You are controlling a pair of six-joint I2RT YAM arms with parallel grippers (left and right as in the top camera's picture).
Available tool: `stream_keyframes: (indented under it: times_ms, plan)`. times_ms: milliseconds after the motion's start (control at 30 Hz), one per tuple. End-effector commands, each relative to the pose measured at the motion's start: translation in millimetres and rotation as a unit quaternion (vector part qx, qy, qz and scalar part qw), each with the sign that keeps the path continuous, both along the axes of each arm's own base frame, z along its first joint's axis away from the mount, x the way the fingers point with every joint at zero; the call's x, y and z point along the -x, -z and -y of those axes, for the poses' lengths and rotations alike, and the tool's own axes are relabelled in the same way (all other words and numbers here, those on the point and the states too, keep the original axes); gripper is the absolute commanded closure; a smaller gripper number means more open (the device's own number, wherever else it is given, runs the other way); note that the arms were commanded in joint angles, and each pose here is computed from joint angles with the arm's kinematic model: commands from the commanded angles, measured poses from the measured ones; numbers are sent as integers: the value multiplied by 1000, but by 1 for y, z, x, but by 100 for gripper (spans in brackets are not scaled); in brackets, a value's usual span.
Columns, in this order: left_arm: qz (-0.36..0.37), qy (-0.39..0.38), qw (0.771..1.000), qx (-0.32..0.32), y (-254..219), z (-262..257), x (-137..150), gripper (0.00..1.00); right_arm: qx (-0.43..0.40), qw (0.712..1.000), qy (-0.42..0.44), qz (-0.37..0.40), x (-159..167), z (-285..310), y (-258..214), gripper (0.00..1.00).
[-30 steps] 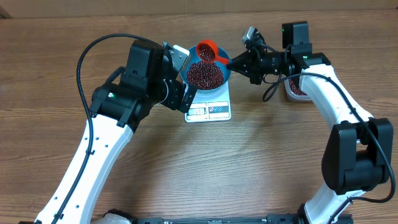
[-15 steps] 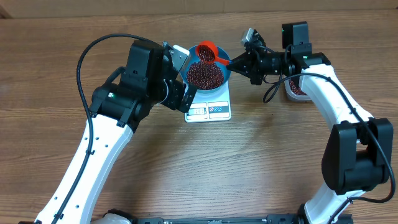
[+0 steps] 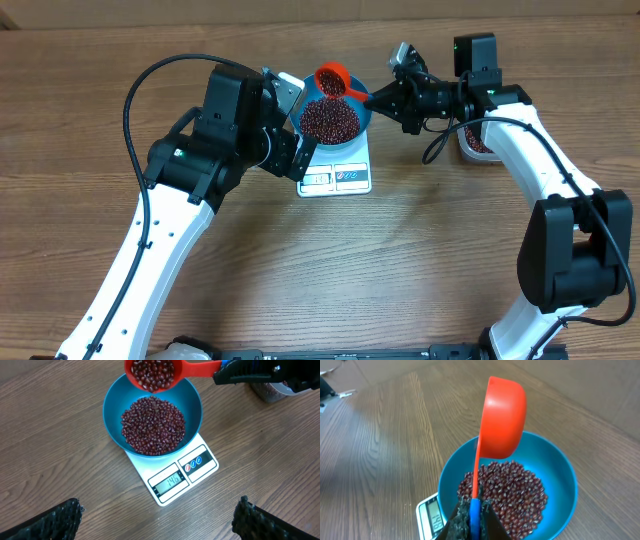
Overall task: Scoop item into bowl and weigh 150g on scale
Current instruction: 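Tilt the scoop gradually with the right gripper, pouring beans into bowl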
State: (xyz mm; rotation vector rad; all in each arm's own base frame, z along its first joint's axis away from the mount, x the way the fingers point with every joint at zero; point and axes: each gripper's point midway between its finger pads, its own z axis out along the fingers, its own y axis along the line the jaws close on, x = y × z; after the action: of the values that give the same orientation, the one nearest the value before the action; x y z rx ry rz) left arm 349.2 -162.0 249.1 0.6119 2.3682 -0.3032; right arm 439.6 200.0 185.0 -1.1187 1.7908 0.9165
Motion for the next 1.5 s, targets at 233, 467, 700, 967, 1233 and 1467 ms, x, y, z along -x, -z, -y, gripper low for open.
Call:
stream_keyframes:
  times_ms: [233, 467, 700, 967, 1233, 1467]
  plan:
    - [9, 8, 1000, 1, -5, 0, -1, 0, 17, 999, 25, -17, -5, 5, 7, 96]
    - [9, 8, 1000, 1, -5, 1, -1, 0, -5, 1000, 7, -6, -3, 0, -3, 96]
    - [9, 8, 1000, 1, -5, 1, -1, 0, -5, 1000, 7, -9, -2, 0, -2, 96]
    - [9, 8, 1000, 1, -5, 0, -1, 0, -5, 1000, 7, -11, -2, 0, -2, 97]
    - [8, 8, 1000, 1, -5, 1, -1, 0, -5, 1000, 7, -13, -1, 0, -1, 96]
    - [8, 8, 1000, 1, -5, 1, -1, 1, -7, 1000, 10, -20, -1, 0, -1, 96]
